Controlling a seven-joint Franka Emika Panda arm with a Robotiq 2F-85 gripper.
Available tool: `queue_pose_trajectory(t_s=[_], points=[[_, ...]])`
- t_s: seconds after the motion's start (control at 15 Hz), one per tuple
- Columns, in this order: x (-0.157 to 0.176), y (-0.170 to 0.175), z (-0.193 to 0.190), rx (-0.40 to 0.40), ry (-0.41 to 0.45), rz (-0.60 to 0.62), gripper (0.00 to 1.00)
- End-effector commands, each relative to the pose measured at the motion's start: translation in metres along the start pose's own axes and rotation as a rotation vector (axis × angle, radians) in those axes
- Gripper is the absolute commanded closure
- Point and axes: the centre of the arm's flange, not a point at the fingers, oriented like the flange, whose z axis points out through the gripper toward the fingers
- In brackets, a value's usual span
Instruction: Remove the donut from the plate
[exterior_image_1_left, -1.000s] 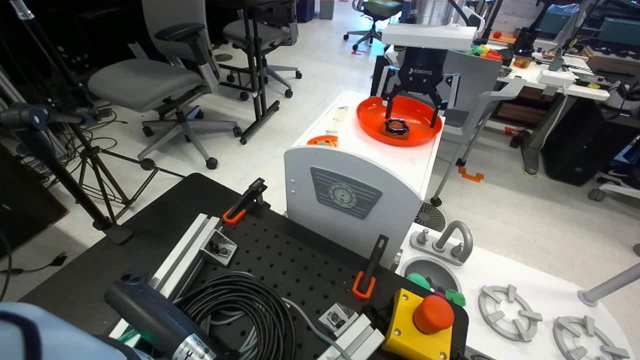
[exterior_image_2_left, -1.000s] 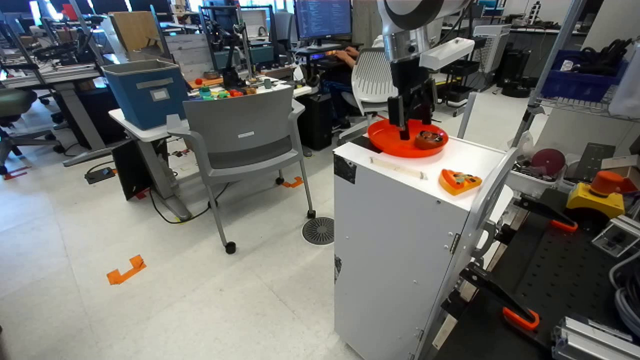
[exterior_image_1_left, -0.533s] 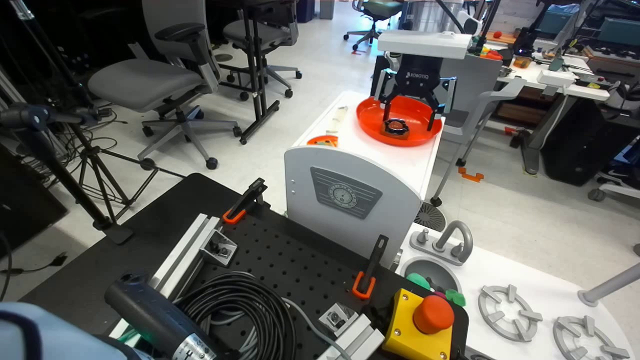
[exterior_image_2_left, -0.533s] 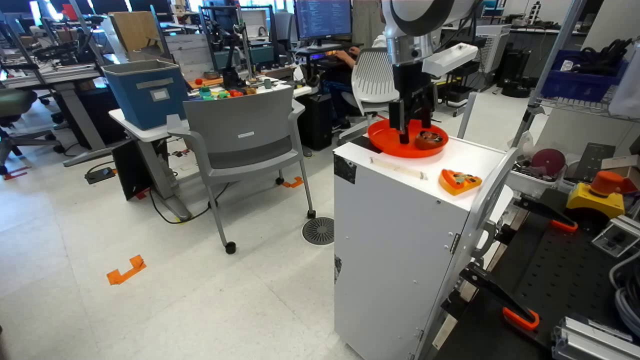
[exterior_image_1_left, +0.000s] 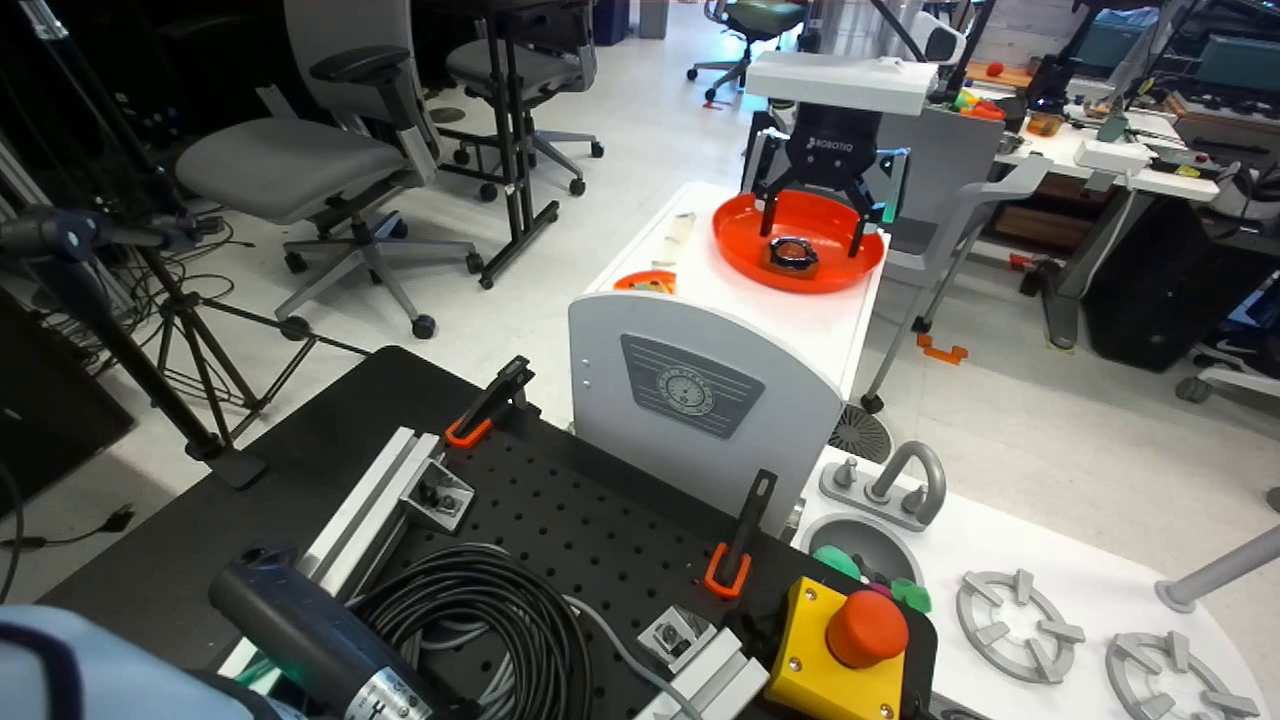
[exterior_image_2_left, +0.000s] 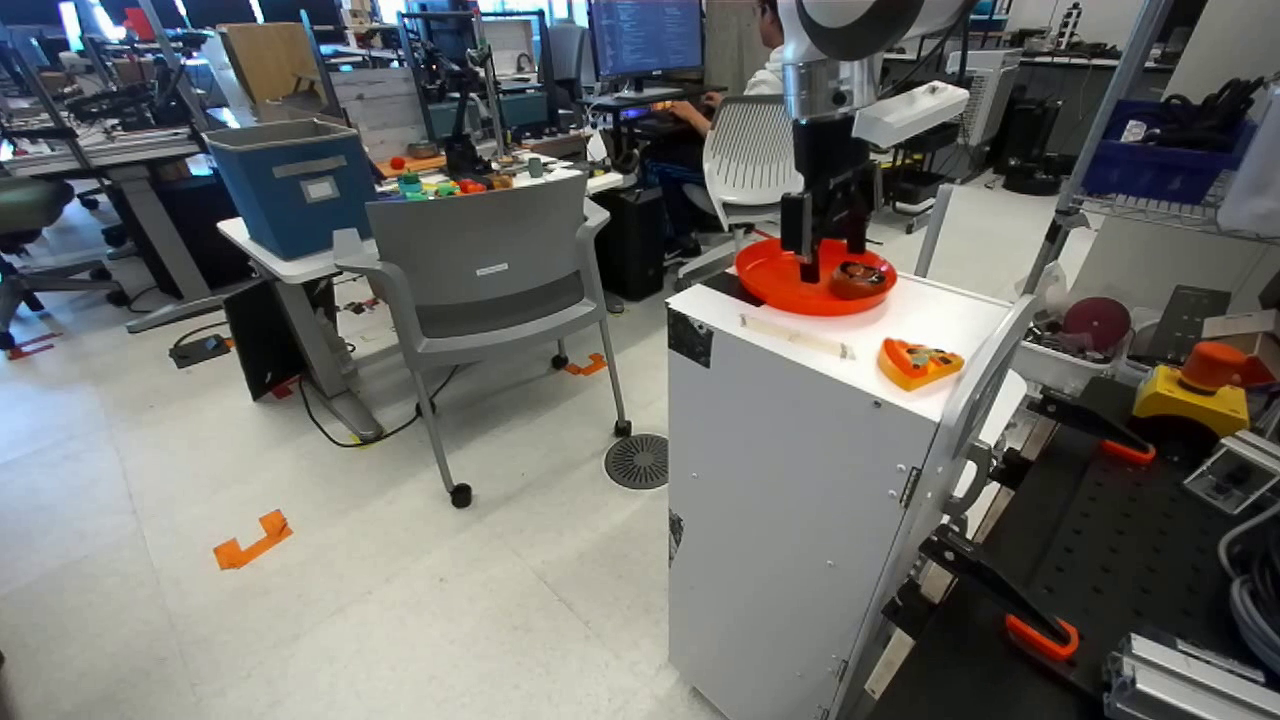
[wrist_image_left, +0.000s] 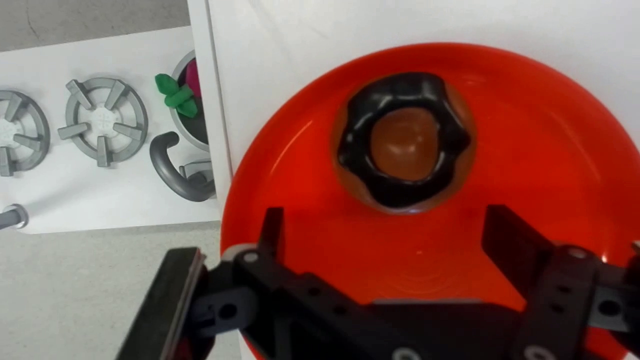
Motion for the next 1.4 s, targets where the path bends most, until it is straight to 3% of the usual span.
queue_pose_trajectory(t_s=[0.0, 1.33], points=[[-0.017, -0.003, -0.005, 0.02, 0.032, 0.016, 0.0], [-0.045, -0.006, 0.003, 0.061, 0.073, 0.074, 0.0]])
